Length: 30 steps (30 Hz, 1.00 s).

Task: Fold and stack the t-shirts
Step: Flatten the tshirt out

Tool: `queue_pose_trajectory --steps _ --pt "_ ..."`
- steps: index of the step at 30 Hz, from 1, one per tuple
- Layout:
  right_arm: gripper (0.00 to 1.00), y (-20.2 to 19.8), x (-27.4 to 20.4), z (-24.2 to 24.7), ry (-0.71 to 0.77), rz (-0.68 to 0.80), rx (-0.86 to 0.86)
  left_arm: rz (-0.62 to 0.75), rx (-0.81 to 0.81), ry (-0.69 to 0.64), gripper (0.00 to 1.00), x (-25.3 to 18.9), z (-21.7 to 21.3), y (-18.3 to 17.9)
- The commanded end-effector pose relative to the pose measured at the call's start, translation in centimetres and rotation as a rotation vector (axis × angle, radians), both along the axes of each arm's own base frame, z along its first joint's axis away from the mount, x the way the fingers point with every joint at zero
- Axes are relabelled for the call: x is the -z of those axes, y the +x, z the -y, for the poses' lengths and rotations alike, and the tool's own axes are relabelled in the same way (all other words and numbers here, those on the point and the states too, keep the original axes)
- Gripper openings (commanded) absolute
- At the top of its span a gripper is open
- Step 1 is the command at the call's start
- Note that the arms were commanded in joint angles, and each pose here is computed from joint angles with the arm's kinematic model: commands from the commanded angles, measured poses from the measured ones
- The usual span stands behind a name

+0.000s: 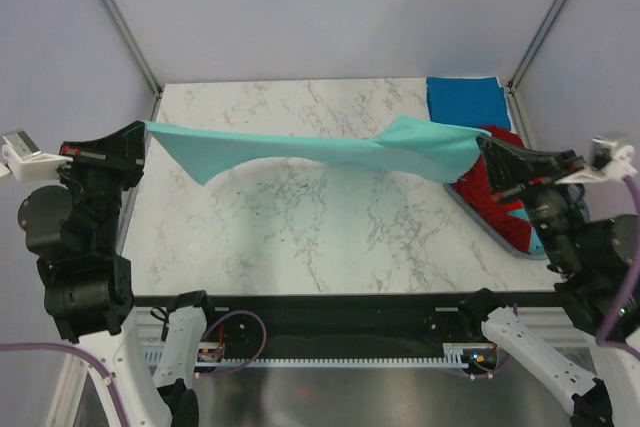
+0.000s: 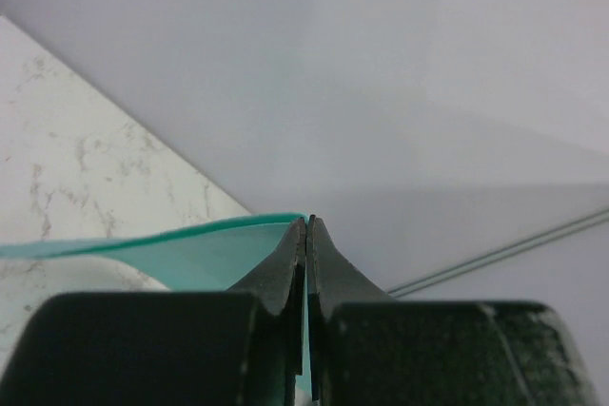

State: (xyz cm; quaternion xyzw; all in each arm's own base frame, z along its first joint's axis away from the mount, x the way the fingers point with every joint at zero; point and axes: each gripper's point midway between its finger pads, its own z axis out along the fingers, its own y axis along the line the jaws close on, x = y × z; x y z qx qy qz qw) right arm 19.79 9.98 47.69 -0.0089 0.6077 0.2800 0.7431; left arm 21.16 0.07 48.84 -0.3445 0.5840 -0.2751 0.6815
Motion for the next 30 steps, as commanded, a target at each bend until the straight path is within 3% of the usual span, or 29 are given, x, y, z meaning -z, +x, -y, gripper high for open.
queue_pose_trajectory --steps 1,5,10,14,15,21,22,25,28,30 --pt "0.0 -4.2 -3.2 1.3 0.033 0.11 -0.054 0.034 0.057 0.026 0.02 -1.3 1.5 -2.3" --pt "0.0 -6.4 -4.2 2.4 0.031 0.169 -0.056 0.029 0.073 0.026 0.02 -1.0 1.9 -2.9" --pt "0.0 -4.8 -3.8 1.5 -0.046 0.14 -0.049 -0.014 0.077 0.061 0.02 -0.5 1.6 -1.6" --pt "0.0 1.3 -2.6 -0.7 -0.15 0.052 0.005 -0.124 0.068 0.103 0.02 1.1 0.3 2.6" --pt "0.0 2.5 -2.9 -1.2 -0.166 0.052 0.018 -0.191 0.063 0.091 0.02 2.5 -0.4 5.1" --pt "0.0 15.8 -2.2 -4.9 -0.335 0.014 0.172 -0.359 0.027 0.078 0.02 6.0 -3.4 14.2" --pt "0.0 18.7 -1.7 -5.9 -0.374 0.011 0.189 -0.362 0.048 0.077 0.02 6.4 -3.7 17.4" --pt "0.0 23.4 -4.2 -5.4 -0.362 0.084 0.272 -0.314 0.119 0.055 0.02 5.4 -3.4 22.5" --pt "0.0 26.5 -7.7 -4.2 -0.363 0.151 0.327 -0.24 0.17 0.034 0.02 2.6 -3.2 26.5" --pt "0.0 27.2 -9.8 -3.0 -0.366 0.195 0.355 -0.179 0.192 0.027 0.02 0.0 -3.1 27.2"
